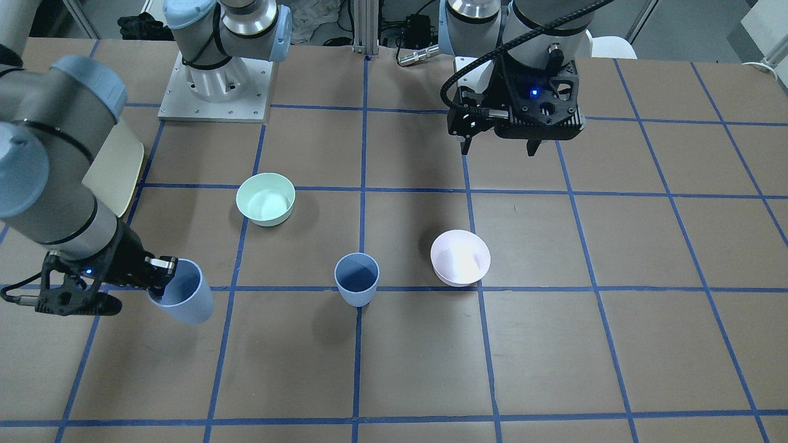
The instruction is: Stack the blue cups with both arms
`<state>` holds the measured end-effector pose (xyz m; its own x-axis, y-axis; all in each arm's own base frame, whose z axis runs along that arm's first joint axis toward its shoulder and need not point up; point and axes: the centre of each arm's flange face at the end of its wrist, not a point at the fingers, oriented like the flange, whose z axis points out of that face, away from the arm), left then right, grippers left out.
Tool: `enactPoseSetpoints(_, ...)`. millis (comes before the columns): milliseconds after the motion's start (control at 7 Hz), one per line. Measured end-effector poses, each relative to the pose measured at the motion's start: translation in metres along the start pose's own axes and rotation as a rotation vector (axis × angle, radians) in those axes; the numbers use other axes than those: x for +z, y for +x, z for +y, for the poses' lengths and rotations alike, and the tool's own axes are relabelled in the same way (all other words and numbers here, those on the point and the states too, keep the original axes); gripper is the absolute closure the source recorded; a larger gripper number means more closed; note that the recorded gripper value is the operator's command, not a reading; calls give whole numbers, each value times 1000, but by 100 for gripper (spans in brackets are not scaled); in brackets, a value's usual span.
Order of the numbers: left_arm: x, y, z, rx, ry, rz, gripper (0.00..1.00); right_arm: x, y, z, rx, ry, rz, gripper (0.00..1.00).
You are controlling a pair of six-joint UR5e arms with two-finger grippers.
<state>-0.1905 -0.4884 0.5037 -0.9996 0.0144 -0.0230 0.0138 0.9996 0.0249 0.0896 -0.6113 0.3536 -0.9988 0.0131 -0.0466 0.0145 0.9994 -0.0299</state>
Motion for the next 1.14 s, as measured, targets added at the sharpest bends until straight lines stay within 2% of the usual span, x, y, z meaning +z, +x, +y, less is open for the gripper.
enactPoseSetpoints(286,0,-1,-1,-1,1,1,0,-21,-95,27,-9,37,-13,98)
enactPoseSetpoints(571,0,-1,-1,-2,1,2,0,-31,-168,50,46,56,-21,98)
enactPoseSetpoints(857,0,-1,-1,-2,1,2,0,-20,-209,62,96,44,-28,98)
enactPoseSetpoints(1143,0,-2,-1,-4,1,3,0,0,-227,63,96,35,-23,97)
